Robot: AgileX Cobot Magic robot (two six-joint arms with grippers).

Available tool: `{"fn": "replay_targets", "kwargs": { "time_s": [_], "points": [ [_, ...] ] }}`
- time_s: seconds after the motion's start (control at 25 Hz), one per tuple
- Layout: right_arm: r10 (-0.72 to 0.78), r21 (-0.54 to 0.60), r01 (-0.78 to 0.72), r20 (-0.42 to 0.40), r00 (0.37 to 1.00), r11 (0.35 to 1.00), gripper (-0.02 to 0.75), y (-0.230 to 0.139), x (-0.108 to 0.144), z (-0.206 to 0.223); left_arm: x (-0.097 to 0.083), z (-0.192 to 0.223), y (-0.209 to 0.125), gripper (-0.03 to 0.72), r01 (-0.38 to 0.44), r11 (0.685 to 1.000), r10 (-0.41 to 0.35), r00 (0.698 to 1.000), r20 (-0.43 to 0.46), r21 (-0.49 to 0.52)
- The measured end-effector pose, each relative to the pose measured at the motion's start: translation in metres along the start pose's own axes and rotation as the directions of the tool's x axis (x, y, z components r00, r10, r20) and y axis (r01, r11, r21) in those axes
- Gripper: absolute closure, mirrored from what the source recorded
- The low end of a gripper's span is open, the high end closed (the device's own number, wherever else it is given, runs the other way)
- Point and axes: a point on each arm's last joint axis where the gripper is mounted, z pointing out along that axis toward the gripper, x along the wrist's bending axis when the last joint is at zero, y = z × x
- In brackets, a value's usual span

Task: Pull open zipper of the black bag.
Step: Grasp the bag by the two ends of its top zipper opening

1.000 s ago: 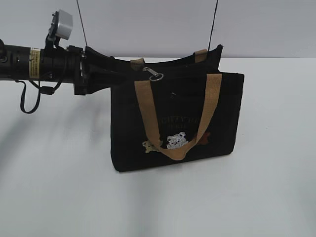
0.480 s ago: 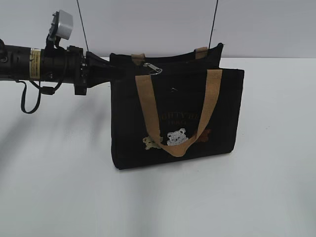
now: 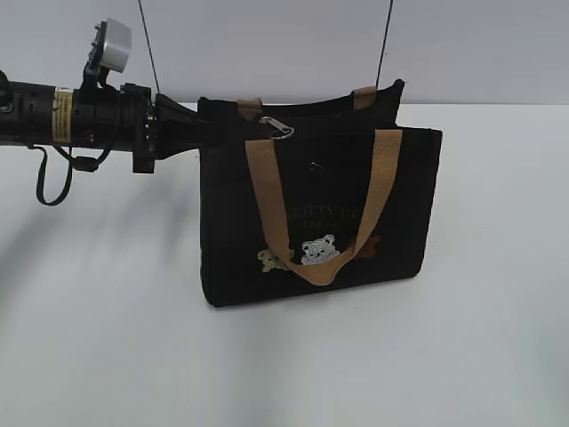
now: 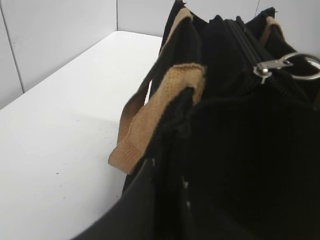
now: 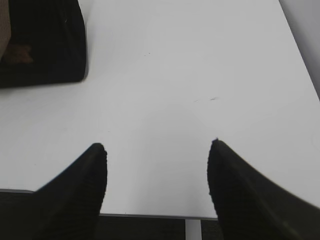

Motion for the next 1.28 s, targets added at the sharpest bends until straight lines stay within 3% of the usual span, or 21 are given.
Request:
{"fn": "replay_targets", "kwargs": {
  "time_s": [0.52, 1.0, 1.28],
  "points": [
    [-0.012, -0.03, 0.012, 0.004, 1.0, 0.999, 0.256, 0.008, -0.001, -0.004, -0.001, 0.0, 0.0, 0.655, -0.002, 1.0, 0.002, 1.0, 0.009, -0.002],
    [-0.099, 0.147, 0.102, -0.027, 0.995, 0.984, 0.256, 0.099, -0.019, 0.061, -0.001, 0.0, 0.0, 0.655, -0.003, 1.0, 0.003, 1.0, 0.012, -0.002],
    [-0.116, 0.25, 0.141, -0.112, 0.987, 0.958, 0.3, 0.14, -0.025, 0.116, -0.001, 0.0, 0.0, 0.655, -0.003, 1.0, 0.003, 1.0, 0.013, -0.003]
  ]
}}
